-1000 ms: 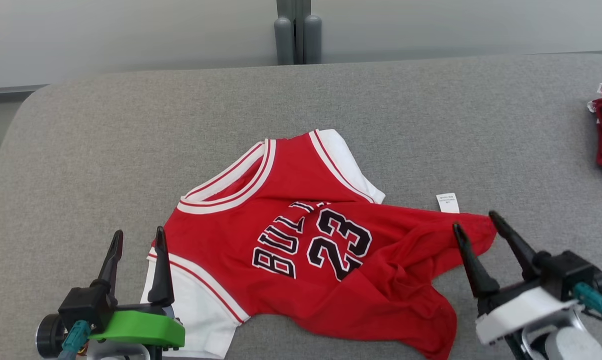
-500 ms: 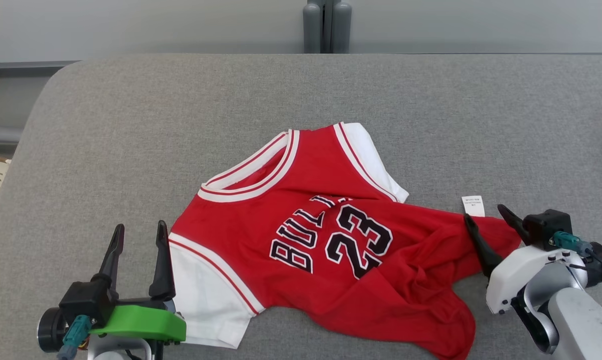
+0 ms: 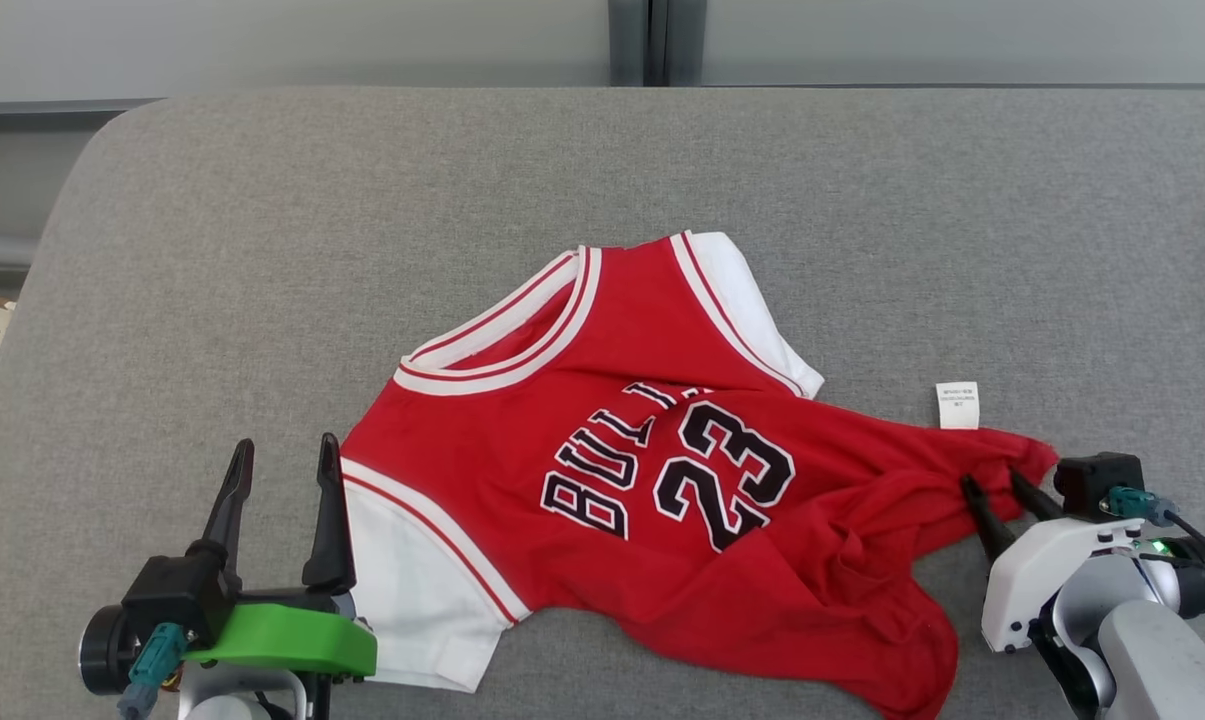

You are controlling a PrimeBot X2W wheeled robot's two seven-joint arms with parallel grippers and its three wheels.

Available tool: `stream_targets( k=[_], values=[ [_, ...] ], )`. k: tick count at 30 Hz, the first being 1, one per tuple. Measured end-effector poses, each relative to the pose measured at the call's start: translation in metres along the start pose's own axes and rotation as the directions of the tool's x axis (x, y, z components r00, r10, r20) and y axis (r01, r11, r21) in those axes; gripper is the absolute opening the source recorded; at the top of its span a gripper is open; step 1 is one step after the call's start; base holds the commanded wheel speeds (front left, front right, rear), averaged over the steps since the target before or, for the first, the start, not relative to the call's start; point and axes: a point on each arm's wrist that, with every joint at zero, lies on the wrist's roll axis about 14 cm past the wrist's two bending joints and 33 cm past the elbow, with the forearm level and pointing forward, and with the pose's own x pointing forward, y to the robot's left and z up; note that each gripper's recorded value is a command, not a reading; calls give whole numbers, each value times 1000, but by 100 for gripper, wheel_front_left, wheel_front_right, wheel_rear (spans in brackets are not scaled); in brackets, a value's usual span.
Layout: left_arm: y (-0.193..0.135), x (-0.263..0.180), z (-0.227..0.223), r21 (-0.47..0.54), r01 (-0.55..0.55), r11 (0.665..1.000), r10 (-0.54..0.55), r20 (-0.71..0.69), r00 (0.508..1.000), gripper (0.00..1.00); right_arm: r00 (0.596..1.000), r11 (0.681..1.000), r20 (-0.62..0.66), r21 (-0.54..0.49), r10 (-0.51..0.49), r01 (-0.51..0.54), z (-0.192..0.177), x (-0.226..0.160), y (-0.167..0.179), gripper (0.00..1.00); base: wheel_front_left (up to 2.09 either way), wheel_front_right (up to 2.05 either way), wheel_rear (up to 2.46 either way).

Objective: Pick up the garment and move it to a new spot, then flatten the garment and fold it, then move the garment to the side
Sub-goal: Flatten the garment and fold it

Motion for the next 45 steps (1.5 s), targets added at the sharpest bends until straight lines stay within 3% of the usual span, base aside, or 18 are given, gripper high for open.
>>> stream_targets(
  k=[5,14,18,19,22,29,45],
  values=[
    [3,0,2,1,-9,1000,9,5,1000,100,1000,1000,23,7,-4,4,16,10,-4,0,0,0,0],
    [8,4,1,6,-23,1000,23,3,1000,100,958,993,282,-89,-55,83,145,41,-41,0,0,0,0],
    [12,5,2,9,-34,999,34,3,999,100,939,990,338,-93,-68,105,178,50,-47,0,0,0,0],
    [13,4,1,10,-36,999,36,1,999,100,938,990,341,-96,-64,103,181,53,-46,100,0,0,0],
    [14,3,0,9,-39,999,39,-3,999,100,946,991,321,-106,-46,84,176,60,-37,100,0,0,0],
    [13,0,5,2,-41,999,41,11,999,100,899,994,437,-100,-5,54,188,45,-20,100,0,0,0],
    [-7,-5,18,15,29,999,-29,55,998,100,812,1000,583,10,-15,12,152,-51,-8,100,0,0,0]
  ],
)
